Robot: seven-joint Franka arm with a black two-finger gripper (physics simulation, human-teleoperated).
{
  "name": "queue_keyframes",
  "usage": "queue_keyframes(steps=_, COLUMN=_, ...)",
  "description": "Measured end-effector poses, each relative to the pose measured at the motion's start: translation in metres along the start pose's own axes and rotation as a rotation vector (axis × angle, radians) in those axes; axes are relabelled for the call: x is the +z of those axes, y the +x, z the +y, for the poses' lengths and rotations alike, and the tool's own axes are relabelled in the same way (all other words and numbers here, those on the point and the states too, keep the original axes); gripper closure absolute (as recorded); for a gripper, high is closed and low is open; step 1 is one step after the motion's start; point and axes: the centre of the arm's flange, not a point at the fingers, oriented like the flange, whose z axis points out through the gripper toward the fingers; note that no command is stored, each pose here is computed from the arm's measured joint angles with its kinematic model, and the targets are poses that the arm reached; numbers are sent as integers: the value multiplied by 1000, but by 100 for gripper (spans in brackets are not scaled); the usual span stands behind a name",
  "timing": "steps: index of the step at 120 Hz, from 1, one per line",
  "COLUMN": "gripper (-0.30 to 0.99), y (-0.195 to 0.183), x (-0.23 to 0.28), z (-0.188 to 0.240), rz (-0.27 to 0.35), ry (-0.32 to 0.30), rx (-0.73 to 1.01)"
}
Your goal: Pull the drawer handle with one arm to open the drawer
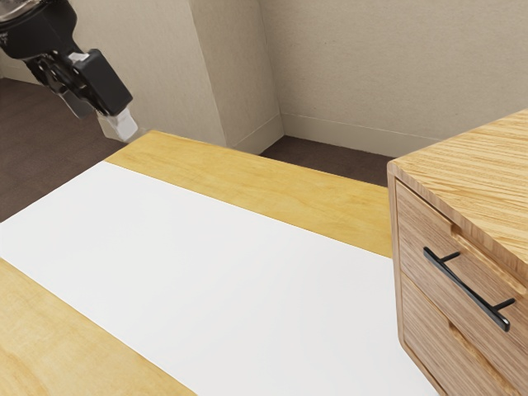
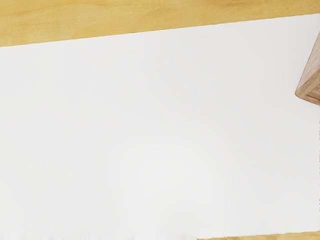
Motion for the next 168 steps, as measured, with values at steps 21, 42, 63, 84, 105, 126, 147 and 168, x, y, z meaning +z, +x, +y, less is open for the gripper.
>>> queue_keyframes(steps=21, gripper=0, y=-10, x=9, z=6, rz=-91, ry=-5, rx=19)
queue_keyframes(steps=42, gripper=0, y=-27, x=5, z=-13, rz=-147, ry=-22, rx=96)
queue_keyframes(steps=63, gripper=0, y=-35, x=-4, z=22, rz=-139, ry=-72, rx=453)
queue_keyframes(steps=84, gripper=0, y=-61, x=7, z=61, rz=-82, ry=-92, rx=790)
queue_keyframes(steps=105, gripper=0, y=-60, x=33, z=98, rz=-1, ry=-81, rx=1055)
queue_keyframes(steps=126, gripper=0, y=-62, x=34, z=128, rz=83, ry=-40, rx=1257)
queue_keyframes(steps=147, gripper=0, y=-64, x=40, z=153, rz=147, ry=-7, rx=1421)
queue_keyframes(steps=168, gripper=0, y=-73, x=33, z=204, rz=210, ry=36, rx=1595)
